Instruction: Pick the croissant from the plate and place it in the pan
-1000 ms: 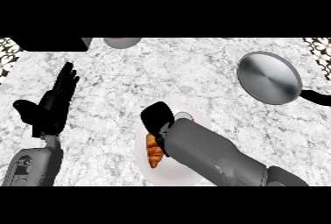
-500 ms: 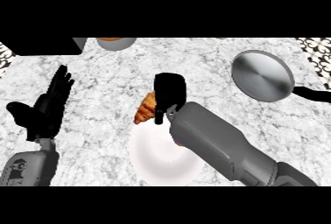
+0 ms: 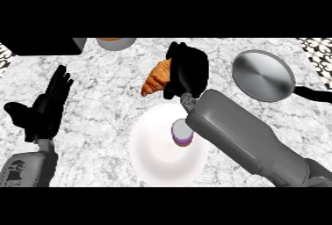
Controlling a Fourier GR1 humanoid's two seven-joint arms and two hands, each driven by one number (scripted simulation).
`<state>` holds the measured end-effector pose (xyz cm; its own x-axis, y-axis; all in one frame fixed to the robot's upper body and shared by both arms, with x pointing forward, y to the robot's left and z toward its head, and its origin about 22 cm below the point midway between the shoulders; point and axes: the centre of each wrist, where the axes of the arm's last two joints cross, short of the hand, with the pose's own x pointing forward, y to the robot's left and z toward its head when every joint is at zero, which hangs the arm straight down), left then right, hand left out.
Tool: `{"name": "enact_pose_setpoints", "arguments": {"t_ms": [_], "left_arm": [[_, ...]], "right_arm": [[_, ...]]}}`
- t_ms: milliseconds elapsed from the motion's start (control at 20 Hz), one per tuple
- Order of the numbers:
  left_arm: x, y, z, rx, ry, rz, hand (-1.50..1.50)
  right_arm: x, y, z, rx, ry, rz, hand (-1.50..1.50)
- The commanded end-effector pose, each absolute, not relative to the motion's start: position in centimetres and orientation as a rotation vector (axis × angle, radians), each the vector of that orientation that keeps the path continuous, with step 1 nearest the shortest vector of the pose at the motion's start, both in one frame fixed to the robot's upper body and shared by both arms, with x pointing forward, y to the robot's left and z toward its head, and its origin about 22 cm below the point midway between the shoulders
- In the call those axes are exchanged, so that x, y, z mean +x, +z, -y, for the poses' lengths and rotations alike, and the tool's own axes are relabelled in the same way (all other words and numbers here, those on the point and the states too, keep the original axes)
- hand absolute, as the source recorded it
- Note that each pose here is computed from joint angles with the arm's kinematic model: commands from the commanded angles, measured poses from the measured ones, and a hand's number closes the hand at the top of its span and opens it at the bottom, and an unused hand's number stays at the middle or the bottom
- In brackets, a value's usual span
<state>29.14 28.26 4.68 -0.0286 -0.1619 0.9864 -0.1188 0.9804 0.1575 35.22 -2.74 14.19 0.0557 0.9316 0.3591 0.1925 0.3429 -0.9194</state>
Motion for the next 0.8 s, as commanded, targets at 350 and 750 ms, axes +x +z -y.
{"name": "enact_pose_setpoints", "arguments": {"t_ms": [350,750], "left_arm": [[28.8,4.8,-27.9,0.212,-0.046,1.614,0.00],[30.6,5.6,-27.3,0.194,-0.064,1.623,0.00]], "right_arm": [[38.1,16.6,17.0,-1.067,0.301,1.480,1.50],[41.2,12.8,28.1,-1.229,0.307,1.394,1.50]]}}
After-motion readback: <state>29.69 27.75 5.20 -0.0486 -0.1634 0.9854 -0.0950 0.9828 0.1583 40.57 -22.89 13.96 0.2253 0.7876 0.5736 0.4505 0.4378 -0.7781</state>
